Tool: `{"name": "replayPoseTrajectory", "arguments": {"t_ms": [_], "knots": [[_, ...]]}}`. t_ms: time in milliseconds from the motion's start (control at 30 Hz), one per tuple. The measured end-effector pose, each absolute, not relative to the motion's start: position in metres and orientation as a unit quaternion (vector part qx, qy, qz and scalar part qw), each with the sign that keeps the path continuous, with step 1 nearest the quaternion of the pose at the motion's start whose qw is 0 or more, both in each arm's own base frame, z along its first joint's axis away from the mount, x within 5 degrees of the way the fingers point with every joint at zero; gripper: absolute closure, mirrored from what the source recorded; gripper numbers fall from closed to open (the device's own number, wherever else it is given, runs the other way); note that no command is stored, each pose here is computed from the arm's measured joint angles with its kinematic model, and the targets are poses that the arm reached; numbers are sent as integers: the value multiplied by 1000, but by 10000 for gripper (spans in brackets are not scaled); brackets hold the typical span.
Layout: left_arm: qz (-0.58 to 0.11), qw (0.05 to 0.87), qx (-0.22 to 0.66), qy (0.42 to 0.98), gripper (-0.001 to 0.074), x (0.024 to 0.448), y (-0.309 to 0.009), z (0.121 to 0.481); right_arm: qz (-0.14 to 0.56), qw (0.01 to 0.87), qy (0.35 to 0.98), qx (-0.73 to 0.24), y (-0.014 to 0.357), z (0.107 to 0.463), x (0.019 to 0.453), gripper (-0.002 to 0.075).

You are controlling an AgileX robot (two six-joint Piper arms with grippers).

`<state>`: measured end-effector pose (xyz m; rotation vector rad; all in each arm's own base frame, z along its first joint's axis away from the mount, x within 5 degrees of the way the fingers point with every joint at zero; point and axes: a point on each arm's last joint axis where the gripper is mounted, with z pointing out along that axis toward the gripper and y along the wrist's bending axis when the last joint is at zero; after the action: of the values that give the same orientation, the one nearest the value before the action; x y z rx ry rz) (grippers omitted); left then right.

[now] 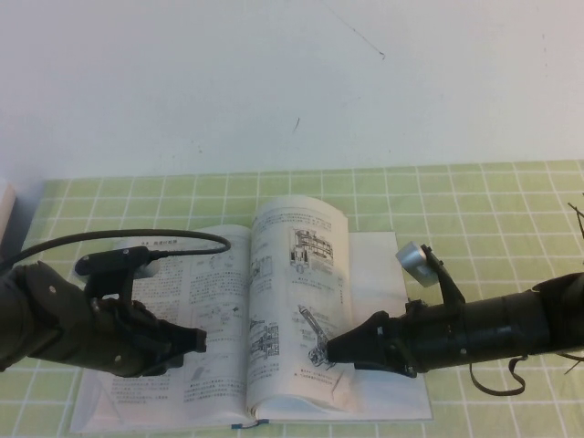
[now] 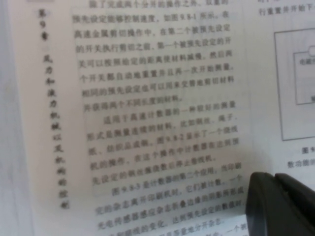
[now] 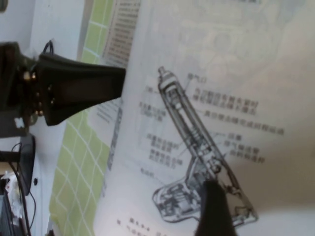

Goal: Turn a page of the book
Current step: Open the closed book

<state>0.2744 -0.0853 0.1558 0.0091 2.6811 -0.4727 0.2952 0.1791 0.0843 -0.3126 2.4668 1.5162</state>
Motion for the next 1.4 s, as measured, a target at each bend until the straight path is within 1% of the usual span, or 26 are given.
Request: {"name": "replayPoseTrajectory", "arguments": {"t_ms": [267, 500, 767, 1000, 1100, 1267, 1400], "knots": [[-170, 207, 8, 963, 737, 274, -85, 156, 545, 114, 821, -129, 183, 85, 296, 293], [-177, 211, 10, 961, 738, 275, -87, 157, 597, 96, 782, -155, 193, 94, 289, 293], [-195, 213, 38, 957, 738, 274, -91, 158, 600, 93, 777, -168, 198, 104, 299, 293], [-228, 192, 85, 951, 738, 267, -98, 160, 611, 93, 771, -156, 206, 125, 323, 293], [-241, 193, 110, 945, 738, 263, -100, 169, 617, 100, 765, -157, 210, 136, 333, 293], [-254, 236, 136, 928, 738, 253, -100, 200, 622, 110, 758, -162, 214, 147, 342, 293], [-263, 248, 192, 912, 738, 236, -100, 224, 624, 110, 756, -162, 214, 149, 344, 293]]}}
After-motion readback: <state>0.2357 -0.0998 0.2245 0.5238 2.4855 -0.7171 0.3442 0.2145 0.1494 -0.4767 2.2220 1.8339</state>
